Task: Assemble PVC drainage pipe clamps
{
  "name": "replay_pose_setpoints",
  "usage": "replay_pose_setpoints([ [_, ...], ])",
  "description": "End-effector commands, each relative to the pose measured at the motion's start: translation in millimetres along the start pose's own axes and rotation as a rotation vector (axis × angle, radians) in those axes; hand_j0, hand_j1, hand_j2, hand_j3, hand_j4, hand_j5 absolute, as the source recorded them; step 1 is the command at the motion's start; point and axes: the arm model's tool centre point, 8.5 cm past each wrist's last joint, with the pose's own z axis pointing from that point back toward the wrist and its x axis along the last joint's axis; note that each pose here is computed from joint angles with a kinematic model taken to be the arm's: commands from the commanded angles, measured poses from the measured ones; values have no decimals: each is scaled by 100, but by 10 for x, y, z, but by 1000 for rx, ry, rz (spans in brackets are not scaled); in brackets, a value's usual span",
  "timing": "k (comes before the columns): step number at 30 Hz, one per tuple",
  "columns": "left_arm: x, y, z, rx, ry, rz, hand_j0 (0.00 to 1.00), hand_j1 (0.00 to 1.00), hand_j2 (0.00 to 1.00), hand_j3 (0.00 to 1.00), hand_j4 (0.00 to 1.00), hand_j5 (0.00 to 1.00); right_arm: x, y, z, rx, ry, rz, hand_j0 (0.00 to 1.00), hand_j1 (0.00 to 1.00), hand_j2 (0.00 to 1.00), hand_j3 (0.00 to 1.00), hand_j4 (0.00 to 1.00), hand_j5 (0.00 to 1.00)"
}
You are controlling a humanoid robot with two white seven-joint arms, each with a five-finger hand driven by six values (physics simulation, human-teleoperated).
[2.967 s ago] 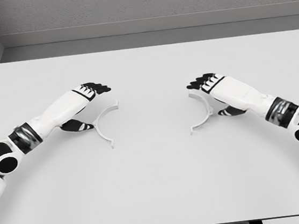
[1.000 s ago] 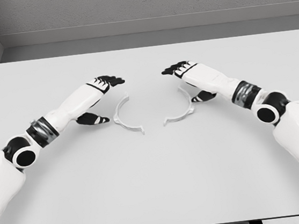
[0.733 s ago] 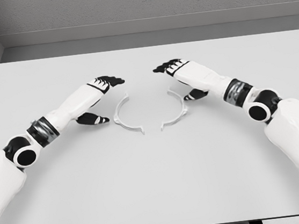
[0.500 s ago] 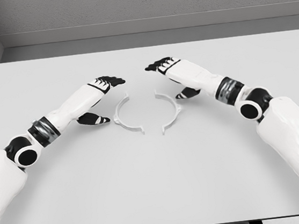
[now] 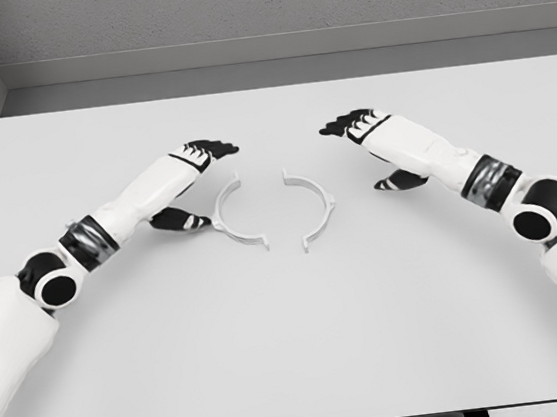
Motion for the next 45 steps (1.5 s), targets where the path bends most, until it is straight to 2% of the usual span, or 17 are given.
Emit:
replay_pose_setpoints([
  [1,-25,-15,3,2,9,10,100,100,100,100,100,100,74,-128,19,-20,-32,27,100,100,100,100,100,100],
  [11,-99,-1,-54,4,29,18,100,100,100,100,100,100,180,49,-50,17,-62,12,100,100,100,100,100,100],
  [15,-103,19,-63,6,29,15,100,100,100,100,100,100,280,169,-122,46,-87,1,100,100,100,100,100,100],
  [23,-167,57,-86,8,46,16,100,100,100,100,100,100,353,231,-192,51,-101,-13,100,100,100,100,100,100],
  [25,-171,55,-83,8,47,16,100,100,100,100,100,100,294,141,-152,36,-93,-3,100,100,100,100,100,100],
  [26,-167,52,-89,8,46,17,100,100,100,100,100,100,113,-27,22,17,-50,21,100,100,100,100,100,100],
  [27,-167,52,-89,8,46,17,100,100,100,100,100,100,-152,-313,324,-32,7,28,100,100,100,100,100,100],
  [28,-166,46,-92,7,46,18,100,100,100,100,100,100,-271,-525,563,-57,1,21,100,100,100,100,100,100],
  [29,-158,17,-121,5,45,25,100,100,100,100,100,100,-326,-768,789,-68,3,42,100,100,100,100,100,100],
  [30,-163,13,-134,3,46,26,100,100,100,100,100,100,-431,-861,1064,-84,46,21,100,100,100,100,100,100],
  [32,-155,7,-145,4,44,28,100,100,100,100,100,100,-490,-860,1310,-100,96,19,100,100,100,100,100,100],
  [34,-147,2,-156,5,42,30,100,100,100,100,100,100,-538,-657,1481,-70,139,-12,100,100,100,100,100,100],
  [35,-142,0,-161,5,41,31,100,100,100,100,100,100,-567,-652,1511,-67,150,-12,100,100,100,100,100,100],
  [36,-120,-18,-191,8,36,37,100,100,100,100,100,100,-707,-709,1645,-75,203,-9,100,100,100,100,100,100],
  [45,-90,-33,-225,9,28,41,100,100,100,100,100,100,-738,-711,1649,-85,213,-13,100,100,100,100,100,100],
])
